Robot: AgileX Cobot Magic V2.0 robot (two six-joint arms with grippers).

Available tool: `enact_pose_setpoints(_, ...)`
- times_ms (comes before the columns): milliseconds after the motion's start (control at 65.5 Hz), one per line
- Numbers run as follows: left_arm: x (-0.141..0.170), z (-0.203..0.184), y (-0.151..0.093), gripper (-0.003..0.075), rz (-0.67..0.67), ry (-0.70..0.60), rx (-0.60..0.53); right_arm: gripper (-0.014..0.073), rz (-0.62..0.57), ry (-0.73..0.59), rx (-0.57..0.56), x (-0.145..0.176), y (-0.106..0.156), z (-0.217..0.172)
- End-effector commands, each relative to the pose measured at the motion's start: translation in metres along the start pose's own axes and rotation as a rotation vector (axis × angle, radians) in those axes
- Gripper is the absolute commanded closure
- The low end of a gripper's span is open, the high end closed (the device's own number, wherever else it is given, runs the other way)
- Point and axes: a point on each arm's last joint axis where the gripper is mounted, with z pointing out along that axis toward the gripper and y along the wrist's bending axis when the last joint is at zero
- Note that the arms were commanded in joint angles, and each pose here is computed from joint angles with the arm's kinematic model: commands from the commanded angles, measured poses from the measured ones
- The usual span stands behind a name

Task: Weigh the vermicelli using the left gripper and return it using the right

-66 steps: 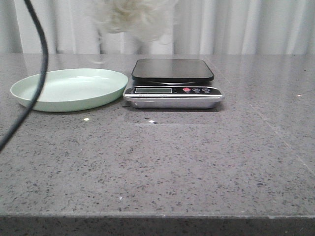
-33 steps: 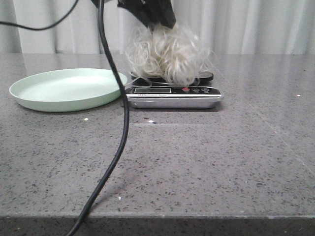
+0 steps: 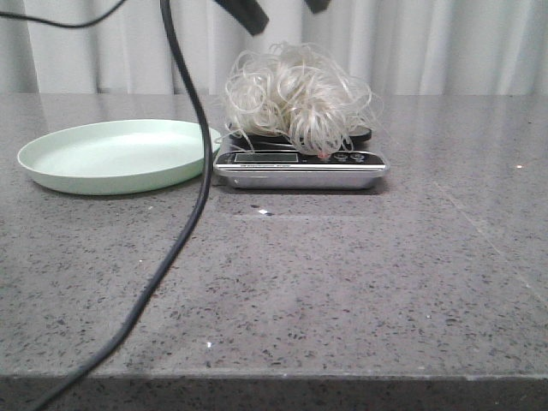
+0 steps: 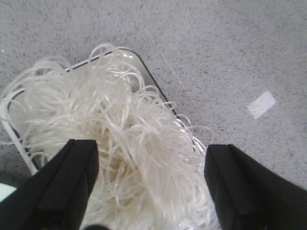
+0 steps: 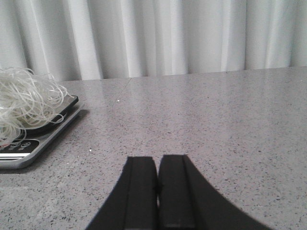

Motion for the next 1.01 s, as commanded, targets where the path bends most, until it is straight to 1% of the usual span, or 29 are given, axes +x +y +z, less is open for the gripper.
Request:
enact_pose_setpoints(0, -0.015, -0.063, -0.015, 0.0188, 0.031, -0.159, 0.013, 0.0436, -0.017, -0.105, -0.017, -0.011, 0.002, -0.002)
enact_pose_setpoints(183, -0.011, -0.124, -0.015, 0.0189, 0.059, -0.291, -0.068, 0.0436, -0.017, -0.105, -0.017, -0.011, 0.002, -0.002)
enact_pose_setpoints(244, -0.002, -0.146, -0.017, 0.0189, 0.075, -0.331, -0.1, 0.0436, -0.017, -0.105, -0.017, -0.011, 0.002, -0.002)
enact_pose_setpoints(336, 0.014, -0.167, -0.021, 0.0194, 0.098, -0.386, -0.149, 0.0436, -0.017, -0.105, -0.017, -0.011, 0.002, -0.002)
enact_pose_setpoints(427, 0.039, -0.186, -0.023, 0.0199, 0.117, -0.428, -0.197, 0.0436, -0.017, -0.105, -0.017, -0.011, 0.002, -0.002)
enact_pose_setpoints(519, 0.069, -0.195, -0.024, 0.0199, 0.117, -0.455, -0.21, 0.0436, -0.017, -0.105, -0.017, -0.011, 0.002, -0.002)
enact_pose_setpoints(611, 0.097, -0.208, -0.027, 0.0199, 0.119, -0.527, -0.217, 0.0436, -0.017, -0.105, -0.017, -0.011, 0.002, -0.002)
enact_pose_setpoints(885, 0.188, -0.222, -0.026, 0.0199, 0.146, -0.669, -0.241, 0.0436, -0.017, -0.105, -0.017, -0.011, 0.002, -0.002)
enact_pose_setpoints(931, 0.207, -0.221, -0.025, 0.0199, 0.146, -0.681, -0.243, 0.0436, -0.017, -0.105, -0.017, -0.011, 0.002, -0.002)
enact_pose_setpoints(992, 0.232, -0.224, -0.025, 0.0199, 0.151, -0.729, -0.242, 0.0436, -0.017, -0.105, -0.017, -0.011, 0.002, -0.002)
